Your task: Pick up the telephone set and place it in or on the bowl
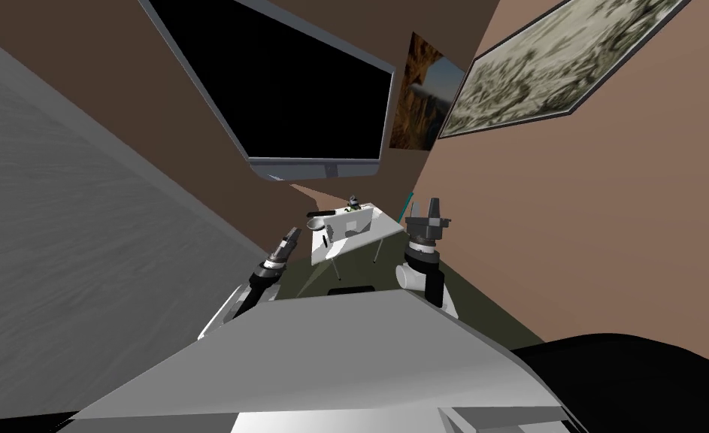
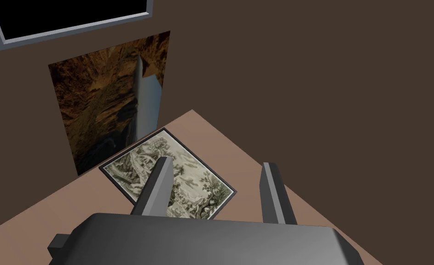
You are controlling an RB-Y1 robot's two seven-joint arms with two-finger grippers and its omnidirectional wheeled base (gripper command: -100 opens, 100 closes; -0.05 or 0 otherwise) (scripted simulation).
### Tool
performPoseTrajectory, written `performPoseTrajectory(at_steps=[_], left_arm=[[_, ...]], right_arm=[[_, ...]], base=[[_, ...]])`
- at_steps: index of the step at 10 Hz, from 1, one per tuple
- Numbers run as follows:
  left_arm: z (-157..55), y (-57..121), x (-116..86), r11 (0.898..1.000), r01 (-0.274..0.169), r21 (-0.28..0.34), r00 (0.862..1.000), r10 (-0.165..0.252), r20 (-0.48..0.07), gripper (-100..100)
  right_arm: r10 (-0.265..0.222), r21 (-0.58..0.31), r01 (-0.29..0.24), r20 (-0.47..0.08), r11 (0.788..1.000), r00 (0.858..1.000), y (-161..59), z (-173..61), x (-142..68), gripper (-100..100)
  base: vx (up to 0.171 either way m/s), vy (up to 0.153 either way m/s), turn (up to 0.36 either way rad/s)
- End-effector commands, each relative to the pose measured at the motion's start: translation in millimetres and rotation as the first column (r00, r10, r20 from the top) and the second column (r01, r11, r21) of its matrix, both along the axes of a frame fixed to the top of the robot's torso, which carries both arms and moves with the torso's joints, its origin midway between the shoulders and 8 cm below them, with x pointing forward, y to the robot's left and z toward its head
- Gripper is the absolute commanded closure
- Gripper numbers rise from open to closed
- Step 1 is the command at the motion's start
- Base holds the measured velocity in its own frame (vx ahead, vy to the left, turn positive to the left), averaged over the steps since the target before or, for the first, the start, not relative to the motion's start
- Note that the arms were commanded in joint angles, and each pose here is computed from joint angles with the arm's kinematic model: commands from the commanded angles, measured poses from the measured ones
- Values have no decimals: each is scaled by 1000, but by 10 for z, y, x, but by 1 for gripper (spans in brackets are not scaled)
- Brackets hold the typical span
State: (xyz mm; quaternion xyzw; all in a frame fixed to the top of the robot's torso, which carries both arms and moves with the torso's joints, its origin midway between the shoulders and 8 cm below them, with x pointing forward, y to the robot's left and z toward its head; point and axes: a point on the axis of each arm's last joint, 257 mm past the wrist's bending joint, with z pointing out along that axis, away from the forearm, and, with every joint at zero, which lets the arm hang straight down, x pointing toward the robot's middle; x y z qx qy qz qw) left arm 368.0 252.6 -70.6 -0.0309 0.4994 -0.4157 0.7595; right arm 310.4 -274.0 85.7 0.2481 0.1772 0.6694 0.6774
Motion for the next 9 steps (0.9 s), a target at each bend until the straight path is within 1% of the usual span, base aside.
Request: performPoseTrajectory(at_steps=[1, 2, 3, 4, 5, 6, 7, 9], left_arm=[[-226, 13, 50, 996, -10, 88, 1000, 12, -29, -100], [-380, 46, 82, 990, -14, 140, 998, 21, -51, -100], [-506, 68, 105, 981, -14, 194, 997, 27, -65, -100], [-552, 86, 112, 981, -16, 195, 997, 32, -75, -100], [-702, 127, 133, 969, -16, 248, 995, 40, -94, -100], [-838, 168, 149, 954, -13, 300, 993, 48, -111, -100], [-997, 228, 163, 937, -9, 350, 990, 59, -132, -100], [-1239, 331, 175, 896, 5, 444, 985, 73, -159, -100]], right_arm=[[0, 0, 0, 0, 1000, 1000, 0, 0, 0, 0], [0, 0, 0, 0, 1000, 1000, 0, 0, 0, 0], [0, 0, 0, 0, 1000, 1000, 0, 0, 0, 0], [0, 0, 0, 0, 1000, 1000, 0, 0, 0, 0], [0, 0, 0, 0, 1000, 1000, 0, 0, 0, 0], [0, 0, 0, 0, 1000, 1000, 0, 0, 0, 0], [0, 0, 0, 0, 1000, 1000, 0, 0, 0, 0], [0, 0, 0, 0, 1000, 1000, 0, 0, 0, 0]], base=[[8, -37, -166], [1, -36, -134], [-1, -35, -149], [4, -22, -54], [8, -24, -95], [8, -28, -144], [9, -28, -143], [8, -35, -153]])
